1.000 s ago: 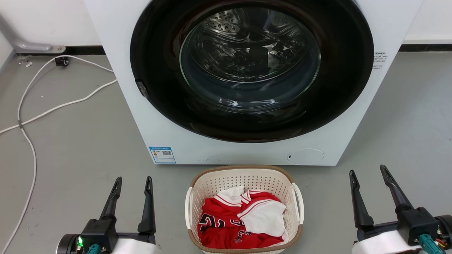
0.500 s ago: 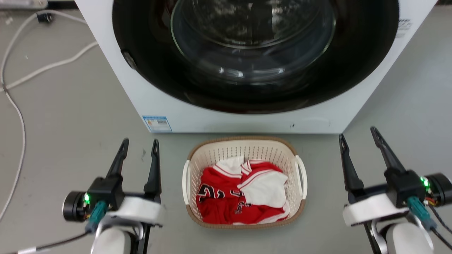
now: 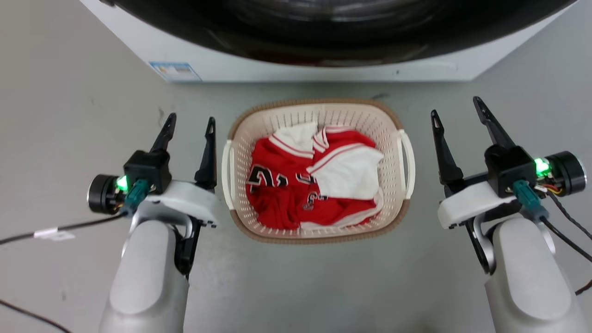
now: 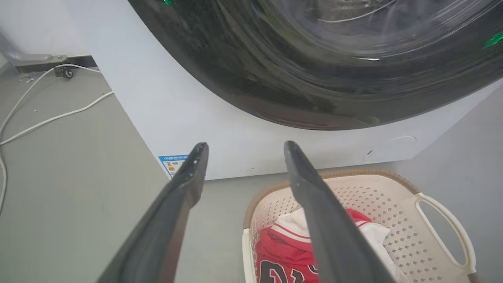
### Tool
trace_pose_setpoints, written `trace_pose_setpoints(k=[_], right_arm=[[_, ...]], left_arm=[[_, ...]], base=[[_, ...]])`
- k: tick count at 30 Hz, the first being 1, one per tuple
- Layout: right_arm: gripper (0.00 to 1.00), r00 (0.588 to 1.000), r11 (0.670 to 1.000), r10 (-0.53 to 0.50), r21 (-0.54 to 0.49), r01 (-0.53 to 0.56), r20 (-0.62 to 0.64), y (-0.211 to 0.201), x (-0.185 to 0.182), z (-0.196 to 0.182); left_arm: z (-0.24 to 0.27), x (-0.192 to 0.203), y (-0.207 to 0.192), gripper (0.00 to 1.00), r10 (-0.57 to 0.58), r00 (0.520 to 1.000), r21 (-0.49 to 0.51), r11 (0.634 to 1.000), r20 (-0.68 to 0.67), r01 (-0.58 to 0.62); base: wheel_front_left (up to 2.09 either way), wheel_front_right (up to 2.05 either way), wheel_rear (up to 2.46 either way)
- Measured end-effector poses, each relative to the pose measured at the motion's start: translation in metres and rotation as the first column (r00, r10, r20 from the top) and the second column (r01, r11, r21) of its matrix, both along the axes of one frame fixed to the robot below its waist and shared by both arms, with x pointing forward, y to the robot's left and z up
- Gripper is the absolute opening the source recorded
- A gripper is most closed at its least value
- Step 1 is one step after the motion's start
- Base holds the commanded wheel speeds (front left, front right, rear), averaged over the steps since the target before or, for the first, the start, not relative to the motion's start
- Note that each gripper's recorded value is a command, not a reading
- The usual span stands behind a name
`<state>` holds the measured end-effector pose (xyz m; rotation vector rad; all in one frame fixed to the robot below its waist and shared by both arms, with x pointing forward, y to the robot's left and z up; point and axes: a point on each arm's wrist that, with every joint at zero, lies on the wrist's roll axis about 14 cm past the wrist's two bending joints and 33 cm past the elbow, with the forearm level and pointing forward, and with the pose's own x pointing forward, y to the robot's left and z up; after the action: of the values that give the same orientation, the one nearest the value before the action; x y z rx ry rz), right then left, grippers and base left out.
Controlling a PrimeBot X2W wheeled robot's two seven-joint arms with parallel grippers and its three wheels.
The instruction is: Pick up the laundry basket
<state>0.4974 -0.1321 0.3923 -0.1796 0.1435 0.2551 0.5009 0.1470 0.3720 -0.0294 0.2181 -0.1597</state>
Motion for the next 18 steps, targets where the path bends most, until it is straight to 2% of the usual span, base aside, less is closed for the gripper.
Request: trace_pose_setpoints(k=[7,18], right_arm=[[1.0,0.982,0.998,0.026,-0.049,-0.036,-0.189,0.003,0.0,-0.079],[1.0,0.934,0.994,0.037,-0.079,-0.07,-0.355,0.004,0.002,-0.159]], left_arm=[[-0.072,0.009,-0.013,1.0,-0.043,0.985,0.001,0.999,-0.169,0.044],[-0.162,-0.006,-0.017,1.0,-0.07,0.916,0.015,0.997,-0.394,0.082]], base=[[0.0,0.0,0.0],[0.0,0.0,0.0]])
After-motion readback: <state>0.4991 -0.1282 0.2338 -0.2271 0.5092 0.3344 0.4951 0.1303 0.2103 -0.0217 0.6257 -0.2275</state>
